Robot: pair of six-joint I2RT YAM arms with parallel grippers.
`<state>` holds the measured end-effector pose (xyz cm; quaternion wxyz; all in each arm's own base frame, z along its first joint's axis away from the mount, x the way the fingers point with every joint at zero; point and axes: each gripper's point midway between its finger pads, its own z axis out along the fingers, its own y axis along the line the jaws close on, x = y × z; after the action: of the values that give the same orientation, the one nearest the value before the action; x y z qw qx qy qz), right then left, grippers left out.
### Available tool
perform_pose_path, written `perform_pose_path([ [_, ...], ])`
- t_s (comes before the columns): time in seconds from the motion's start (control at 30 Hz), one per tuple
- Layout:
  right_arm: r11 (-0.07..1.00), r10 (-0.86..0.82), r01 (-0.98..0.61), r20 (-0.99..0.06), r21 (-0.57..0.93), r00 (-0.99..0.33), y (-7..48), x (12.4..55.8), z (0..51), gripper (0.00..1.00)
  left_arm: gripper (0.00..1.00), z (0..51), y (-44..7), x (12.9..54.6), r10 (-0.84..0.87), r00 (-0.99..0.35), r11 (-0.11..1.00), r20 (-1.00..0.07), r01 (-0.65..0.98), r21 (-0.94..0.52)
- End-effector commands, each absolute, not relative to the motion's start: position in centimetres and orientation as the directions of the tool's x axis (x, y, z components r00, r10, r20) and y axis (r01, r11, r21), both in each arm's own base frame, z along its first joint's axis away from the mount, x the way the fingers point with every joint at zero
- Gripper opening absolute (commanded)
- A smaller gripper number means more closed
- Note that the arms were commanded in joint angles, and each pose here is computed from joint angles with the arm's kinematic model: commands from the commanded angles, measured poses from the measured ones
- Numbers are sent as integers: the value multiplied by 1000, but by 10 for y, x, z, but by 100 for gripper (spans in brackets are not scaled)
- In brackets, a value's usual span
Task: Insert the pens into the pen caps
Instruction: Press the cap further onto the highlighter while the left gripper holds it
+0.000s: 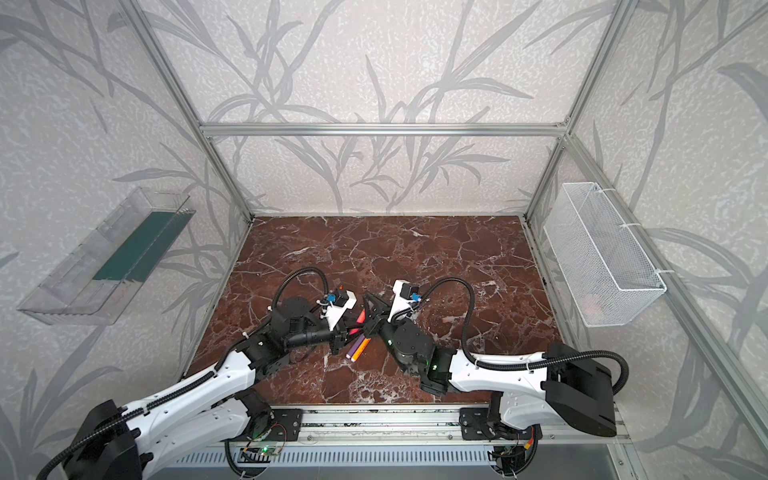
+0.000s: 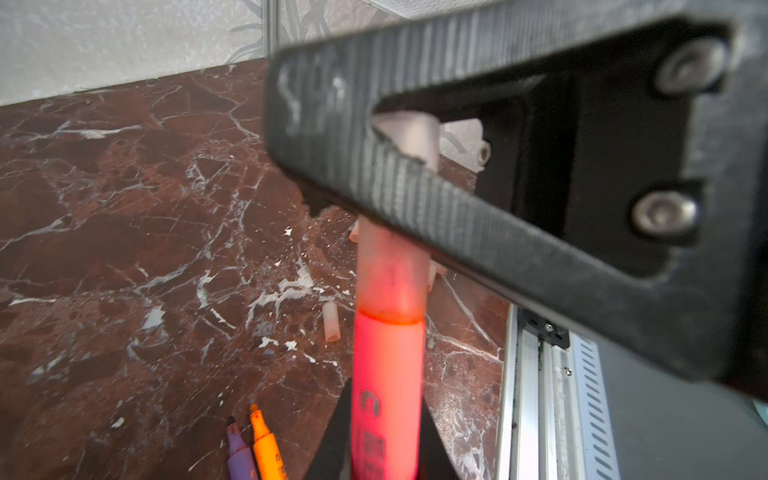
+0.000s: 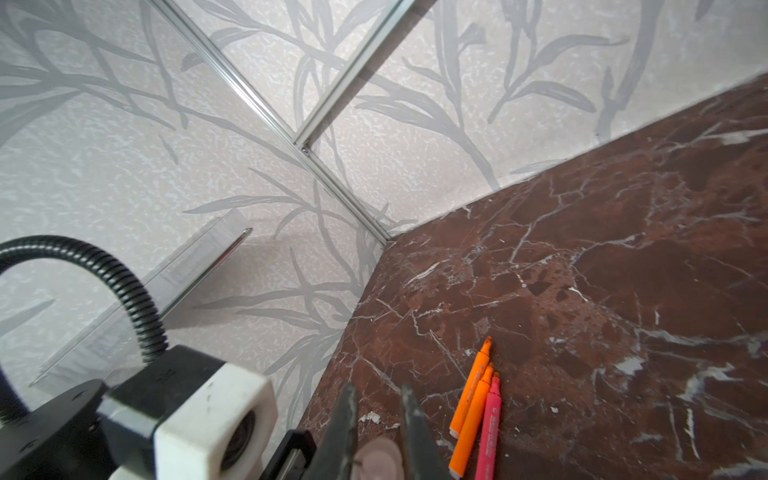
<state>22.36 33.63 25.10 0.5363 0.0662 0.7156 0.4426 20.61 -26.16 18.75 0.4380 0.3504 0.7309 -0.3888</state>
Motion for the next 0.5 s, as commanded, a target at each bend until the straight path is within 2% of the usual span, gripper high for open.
perform_pose_path([
  [0.0, 659, 154, -464, -710, 593, -688, 378, 134, 158, 0, 0, 303, -207, 294, -155, -75, 802, -985, 573, -170],
  [0.3, 664, 165, -453, -708, 595, -687, 386, 135, 153, 0, 0, 298, -209, 290, -153, -67, 811, -986, 562, -164],
  [0.47, 527, 161, -588, -752, 613, -639, 395, 121, 170, 0, 0, 299, -213, 289, -206, -127, 763, -970, 600, -241],
])
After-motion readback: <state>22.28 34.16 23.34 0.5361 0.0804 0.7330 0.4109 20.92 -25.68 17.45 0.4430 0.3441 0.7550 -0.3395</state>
